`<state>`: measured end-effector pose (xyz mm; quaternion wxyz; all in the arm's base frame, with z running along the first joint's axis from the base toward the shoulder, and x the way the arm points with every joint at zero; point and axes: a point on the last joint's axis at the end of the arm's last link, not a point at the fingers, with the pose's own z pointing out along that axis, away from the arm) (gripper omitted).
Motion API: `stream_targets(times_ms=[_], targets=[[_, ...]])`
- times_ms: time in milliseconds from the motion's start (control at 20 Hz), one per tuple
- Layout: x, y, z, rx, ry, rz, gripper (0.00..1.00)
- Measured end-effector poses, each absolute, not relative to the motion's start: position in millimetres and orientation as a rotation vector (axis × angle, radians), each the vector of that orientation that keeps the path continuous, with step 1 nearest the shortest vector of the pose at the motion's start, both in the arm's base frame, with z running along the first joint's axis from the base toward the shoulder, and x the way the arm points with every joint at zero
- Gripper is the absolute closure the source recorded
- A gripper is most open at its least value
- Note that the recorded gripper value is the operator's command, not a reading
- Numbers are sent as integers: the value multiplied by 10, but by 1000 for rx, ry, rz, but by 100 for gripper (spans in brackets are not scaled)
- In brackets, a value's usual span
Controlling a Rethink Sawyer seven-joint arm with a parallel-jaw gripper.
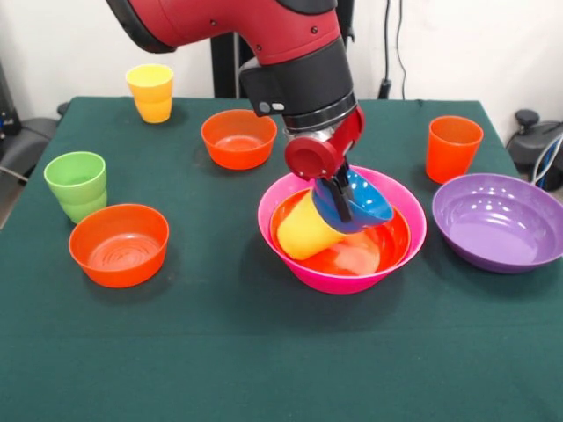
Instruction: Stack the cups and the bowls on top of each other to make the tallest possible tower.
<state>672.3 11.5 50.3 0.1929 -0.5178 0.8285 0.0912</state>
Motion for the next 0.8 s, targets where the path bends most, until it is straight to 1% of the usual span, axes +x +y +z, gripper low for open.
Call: stream_targets(times_ms=[350,800], targets=[[6811,14,661,-1456,2320,217,100],[6858,-24,734,-1459,2318,199,100]])
